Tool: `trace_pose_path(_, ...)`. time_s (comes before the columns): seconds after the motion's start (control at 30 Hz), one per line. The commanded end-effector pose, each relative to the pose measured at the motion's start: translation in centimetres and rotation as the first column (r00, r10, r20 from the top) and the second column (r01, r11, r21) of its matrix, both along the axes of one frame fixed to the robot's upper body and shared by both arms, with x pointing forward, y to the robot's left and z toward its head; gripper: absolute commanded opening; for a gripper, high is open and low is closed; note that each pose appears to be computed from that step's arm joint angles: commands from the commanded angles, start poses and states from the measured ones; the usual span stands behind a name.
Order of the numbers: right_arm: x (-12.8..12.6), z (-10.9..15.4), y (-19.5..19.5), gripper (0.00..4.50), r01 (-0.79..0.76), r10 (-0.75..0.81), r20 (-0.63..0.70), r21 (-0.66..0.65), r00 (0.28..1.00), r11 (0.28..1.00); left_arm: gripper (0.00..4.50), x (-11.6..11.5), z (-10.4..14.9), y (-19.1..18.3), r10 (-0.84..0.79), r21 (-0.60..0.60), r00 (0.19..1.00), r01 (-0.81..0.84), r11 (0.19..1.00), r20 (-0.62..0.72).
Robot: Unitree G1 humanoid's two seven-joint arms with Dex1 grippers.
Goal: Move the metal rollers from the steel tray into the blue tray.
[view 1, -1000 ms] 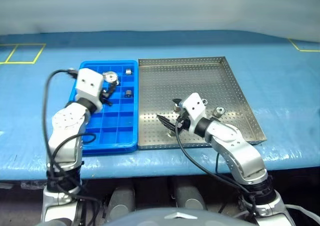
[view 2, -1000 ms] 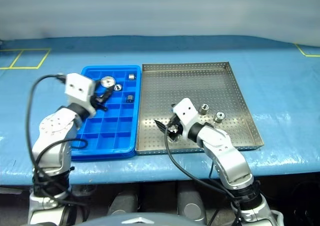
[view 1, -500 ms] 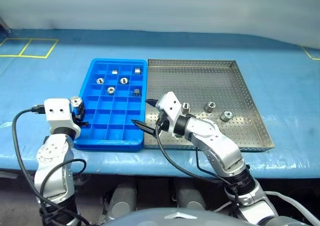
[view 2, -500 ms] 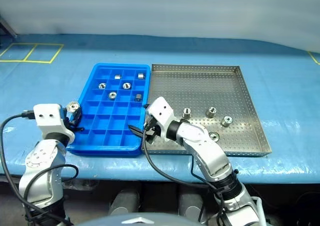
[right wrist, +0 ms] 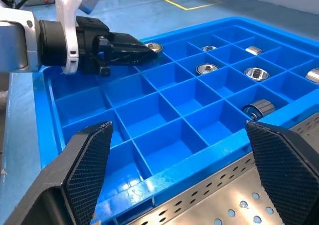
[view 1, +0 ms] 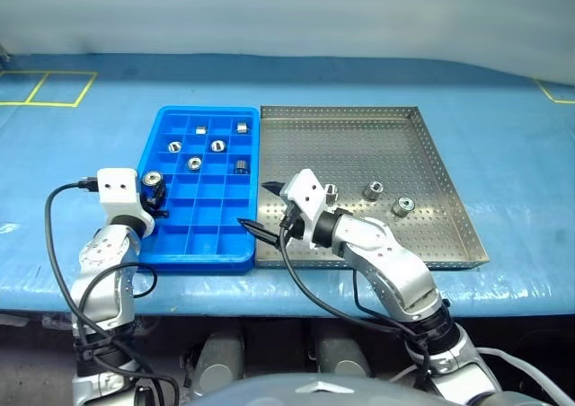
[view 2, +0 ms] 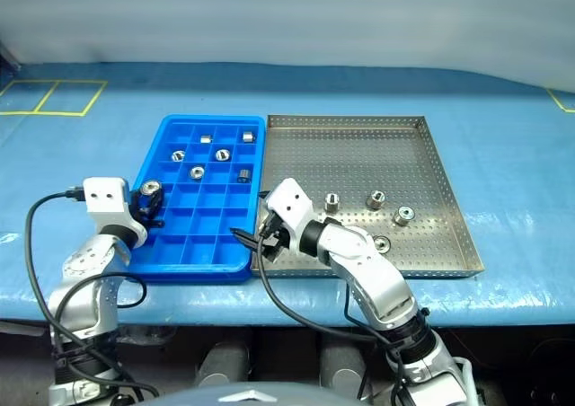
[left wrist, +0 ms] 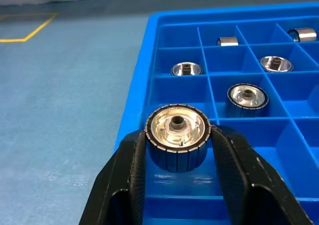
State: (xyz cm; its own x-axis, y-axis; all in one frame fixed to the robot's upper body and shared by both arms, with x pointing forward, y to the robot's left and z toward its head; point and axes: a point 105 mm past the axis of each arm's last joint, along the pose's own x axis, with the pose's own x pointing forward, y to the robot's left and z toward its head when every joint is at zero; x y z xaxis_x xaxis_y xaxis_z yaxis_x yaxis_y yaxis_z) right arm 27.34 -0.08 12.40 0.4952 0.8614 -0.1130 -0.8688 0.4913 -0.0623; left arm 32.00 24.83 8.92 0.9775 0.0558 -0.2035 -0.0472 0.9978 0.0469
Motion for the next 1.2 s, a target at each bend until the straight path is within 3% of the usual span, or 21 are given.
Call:
trace_pose_path(0.03, -0.3, 1.4, 0.0, 4.5, 0.003, -0.005, 0.052, 0.029, 0.999, 1.0, 1.66, 0.6, 1.5, -0.3, -0.025, 0.026, 0.999, 0.023, 0.999, 0.044)
trace_pose_path(0.3, 0.2, 1.5, -1.2, 4.5, 0.063, -0.065, 0.057, 0.028, 0.996, 0.998, 4.34, 0.7, 5.1, -1.9, -0.093, 0.047, 0.984, 0.087, 0.995, 0.152)
trace_pose_path(0.33, 0.3, 1.5, -1.4, 4.5, 0.073, -0.074, 0.058, 0.028, 0.996, 0.997, 4.46, 0.7, 5.5, -2.2, -0.105, 0.051, 0.981, 0.098, 0.994, 0.161)
trace_pose_path(0.5, 0.9, 1.6, -3.4, 4.5, 0.147, -0.148, 0.061, 0.02, 0.987, 0.989, 4.46, 1.1, 7.9, -5.8, -0.299, 0.055, 0.933, 0.294, 0.954, 0.2)
trace_pose_path(0.6, 1.3, 1.4, -5.0, 4.5, 0.202, -0.201, 0.064, -0.004, 0.977, 0.979, 4.46, 1.3, 8.0, -9.4, -0.511, 0.071, 0.845, 0.507, 0.859, 0.156)
trace_pose_path(0.77, 1.3, 1.0, -7.1, 4.5, 0.263, -0.261, 0.064, -0.039, 0.963, 0.964, 4.46, 1.5, 6.5, -13.7, -0.732, 0.078, 0.681, 0.729, 0.68, 0.023)
trace_pose_path(0.87, 1.1, 0.6, -8.5, 4.5, 0.298, -0.294, 0.062, -0.072, 0.954, 0.952, 4.46, 2.5, 5.8, -15.7, -0.798, 0.08, 0.602, 0.797, 0.599, -0.03)
trace_pose_path(1.2, 0.5, 0.1, -9.8, 4.5, 0.358, -0.354, 0.059, -0.088, 0.933, 0.929, 4.46, 5.3, 2.9, -20.8, -0.862, 0.073, 0.489, 0.872, 0.483, -0.132)
